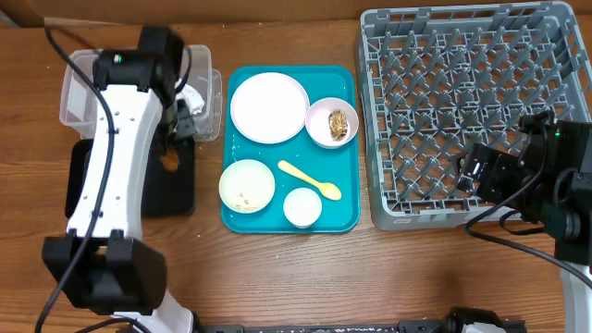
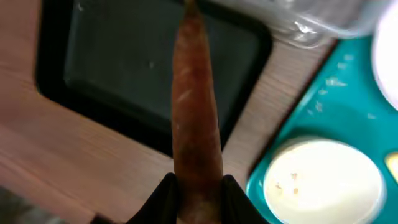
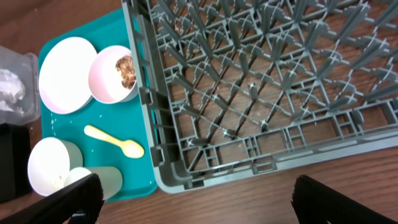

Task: Sort waste into correct bins and load items into the dishwasher
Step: 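Place the carrot food onto the black tray with the left gripper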

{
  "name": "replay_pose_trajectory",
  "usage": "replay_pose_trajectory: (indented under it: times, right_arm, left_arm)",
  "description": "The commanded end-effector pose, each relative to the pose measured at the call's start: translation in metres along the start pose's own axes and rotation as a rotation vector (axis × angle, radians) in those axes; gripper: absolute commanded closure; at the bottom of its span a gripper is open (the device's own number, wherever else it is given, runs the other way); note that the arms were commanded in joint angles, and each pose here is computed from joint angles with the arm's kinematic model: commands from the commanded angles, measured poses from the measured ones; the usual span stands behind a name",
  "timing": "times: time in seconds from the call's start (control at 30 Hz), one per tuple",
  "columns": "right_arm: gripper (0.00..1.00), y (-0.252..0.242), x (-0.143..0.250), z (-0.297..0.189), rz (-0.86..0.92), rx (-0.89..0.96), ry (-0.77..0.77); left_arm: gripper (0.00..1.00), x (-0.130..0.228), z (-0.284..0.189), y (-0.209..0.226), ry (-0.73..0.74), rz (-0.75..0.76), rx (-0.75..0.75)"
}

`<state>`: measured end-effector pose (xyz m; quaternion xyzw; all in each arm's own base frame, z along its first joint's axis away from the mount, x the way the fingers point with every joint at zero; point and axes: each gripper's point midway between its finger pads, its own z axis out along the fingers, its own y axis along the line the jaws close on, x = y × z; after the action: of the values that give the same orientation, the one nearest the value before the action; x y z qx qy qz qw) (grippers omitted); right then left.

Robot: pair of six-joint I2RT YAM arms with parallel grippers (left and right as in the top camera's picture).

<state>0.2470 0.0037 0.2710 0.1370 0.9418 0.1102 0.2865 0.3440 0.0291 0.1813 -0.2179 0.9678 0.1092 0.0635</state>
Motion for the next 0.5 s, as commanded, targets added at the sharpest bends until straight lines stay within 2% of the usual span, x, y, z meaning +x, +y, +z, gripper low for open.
replay_pose_trajectory:
  times: [0.0,0.13,0.27,0.3,0.43,0.47]
  right_arm:
    - [0.0,0.004,-0.006,-0.006,-0.006,-0.011,-0.025]
    - [0.0,0.003,-0.005,-0.006,-0.006,-0.011,-0.024]
    - [0.0,0.003,-0.004,-0.006,-0.004,-0.01,-0.018]
    - [0.0,0.003,-0.004,-0.006,-0.004,-0.01,-0.018]
    - [0.0,0.003,-0.004,-0.006,-0.004,-0.01,-0.018]
    - [0.0,0.003,-0.004,-0.006,-0.005,-0.01,-0.018]
  left_arm:
    - [0.96,0.011,0.033,0.008,0.061,-0.094,0.0]
    - [0.96,0.011,0.062,0.018,0.072,-0.192,-0.01]
    - [0.96,0.016,0.101,0.037,0.091,-0.354,-0.029]
    - [0.96,0.022,0.127,0.05,0.096,-0.451,-0.039]
    - [0.95,0.027,0.163,0.06,0.073,-0.548,-0.014]
    - [0.92,0.025,0.168,0.058,0.064,-0.558,0.008]
